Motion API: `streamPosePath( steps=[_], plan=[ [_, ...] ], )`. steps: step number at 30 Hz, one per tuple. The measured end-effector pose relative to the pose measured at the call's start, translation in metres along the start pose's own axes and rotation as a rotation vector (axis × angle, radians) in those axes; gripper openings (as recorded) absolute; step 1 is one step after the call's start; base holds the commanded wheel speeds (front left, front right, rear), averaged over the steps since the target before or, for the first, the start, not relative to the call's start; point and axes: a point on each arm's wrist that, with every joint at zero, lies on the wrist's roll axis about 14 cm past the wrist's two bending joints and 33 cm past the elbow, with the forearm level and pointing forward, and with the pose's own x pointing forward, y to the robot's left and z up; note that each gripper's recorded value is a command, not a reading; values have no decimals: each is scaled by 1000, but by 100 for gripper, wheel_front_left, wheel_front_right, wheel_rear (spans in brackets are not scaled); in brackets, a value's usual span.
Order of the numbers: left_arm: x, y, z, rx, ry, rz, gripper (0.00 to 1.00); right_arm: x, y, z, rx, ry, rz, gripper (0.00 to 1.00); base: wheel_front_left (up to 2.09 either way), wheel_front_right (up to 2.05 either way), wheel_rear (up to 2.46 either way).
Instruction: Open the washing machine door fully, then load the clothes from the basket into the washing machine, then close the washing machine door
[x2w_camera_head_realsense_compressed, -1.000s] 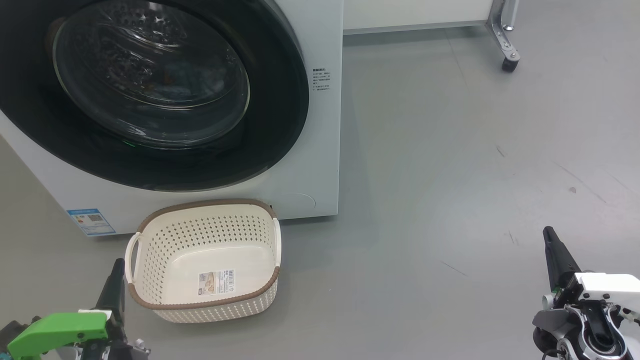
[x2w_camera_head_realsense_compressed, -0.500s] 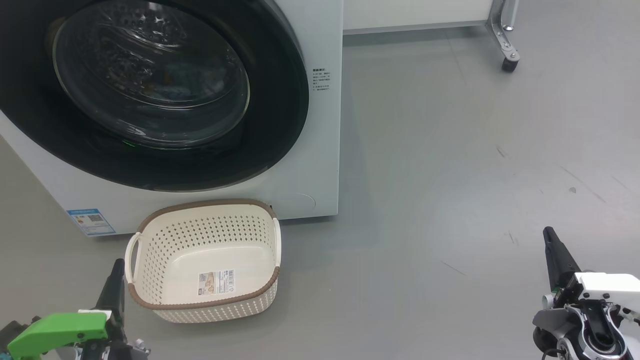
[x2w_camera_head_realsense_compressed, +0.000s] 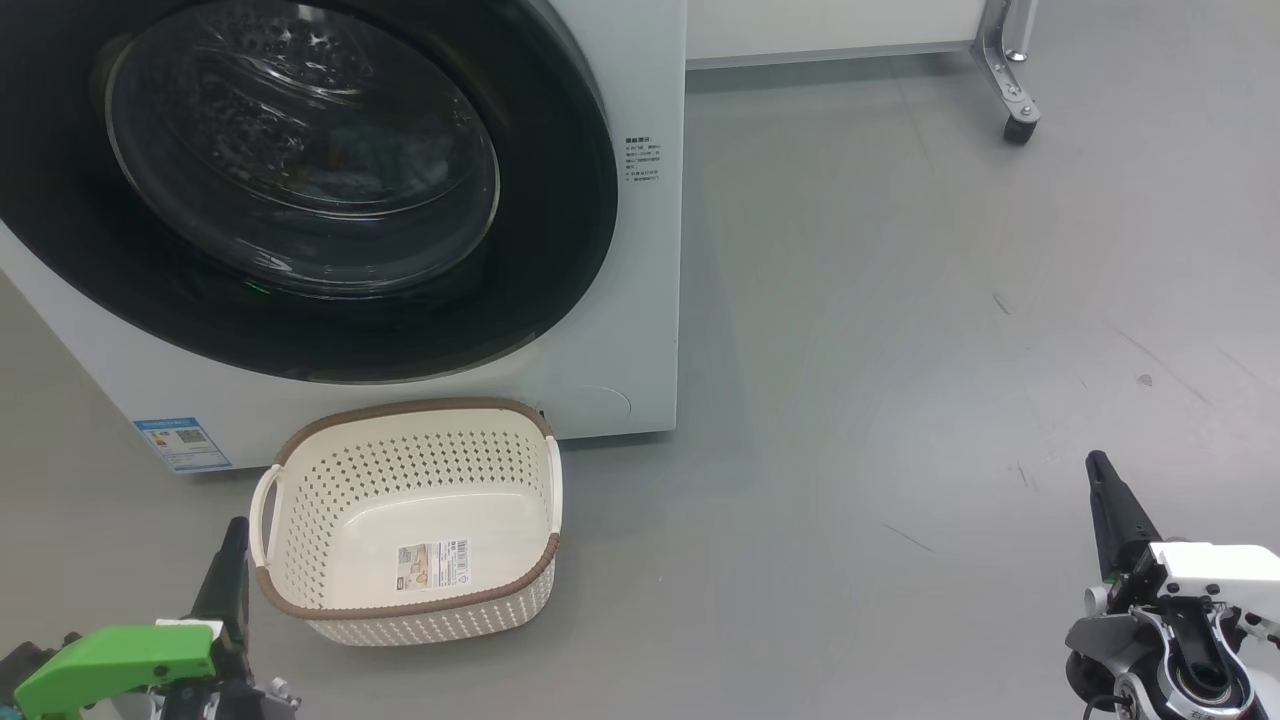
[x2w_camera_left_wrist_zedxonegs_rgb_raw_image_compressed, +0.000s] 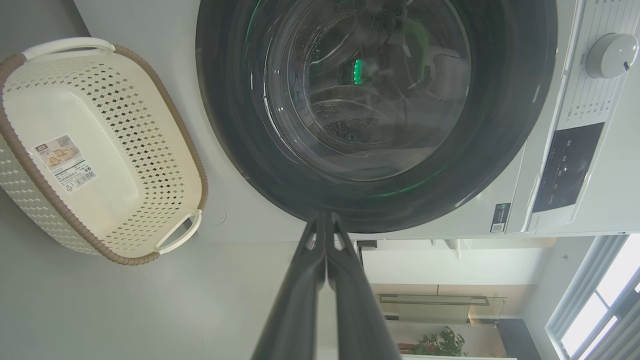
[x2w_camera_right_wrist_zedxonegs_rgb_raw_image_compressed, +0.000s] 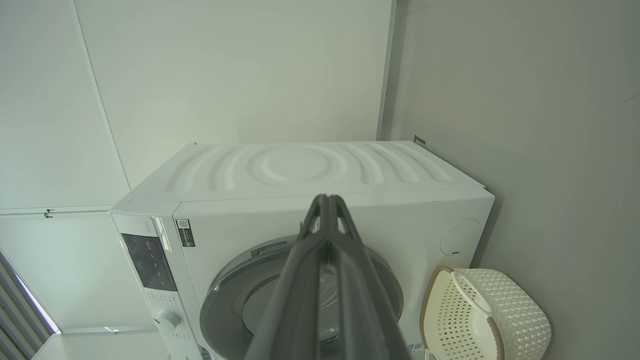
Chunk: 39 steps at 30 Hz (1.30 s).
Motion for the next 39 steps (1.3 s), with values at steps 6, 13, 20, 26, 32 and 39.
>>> streamPosePath(
  steps=[6,13,20,26,32,39],
  plan=[
    [0,0,0,0,-1,0,0,0,0,0,0,1,-1,0,0,0,0],
    [0,0,-1,-1,6,0,0,0,-1,0,1,1,-2,0,0,0,0],
    [0,0,-1,-2,6,-1,0,0,-1,0,1,0,-3,0,0,0,0],
    [0,0,-1,-2,6,-1,0,0,-1,0,1,0,-2,0,0,0,0],
    [0,0,-1,-3,5,-2,0,0,-1,1,2,-1,-1,0,0,0,0],
    [0,-1,-1,-3,5,-2,0,0,-1,1,2,-1,-2,0,0,0,0]
  ],
)
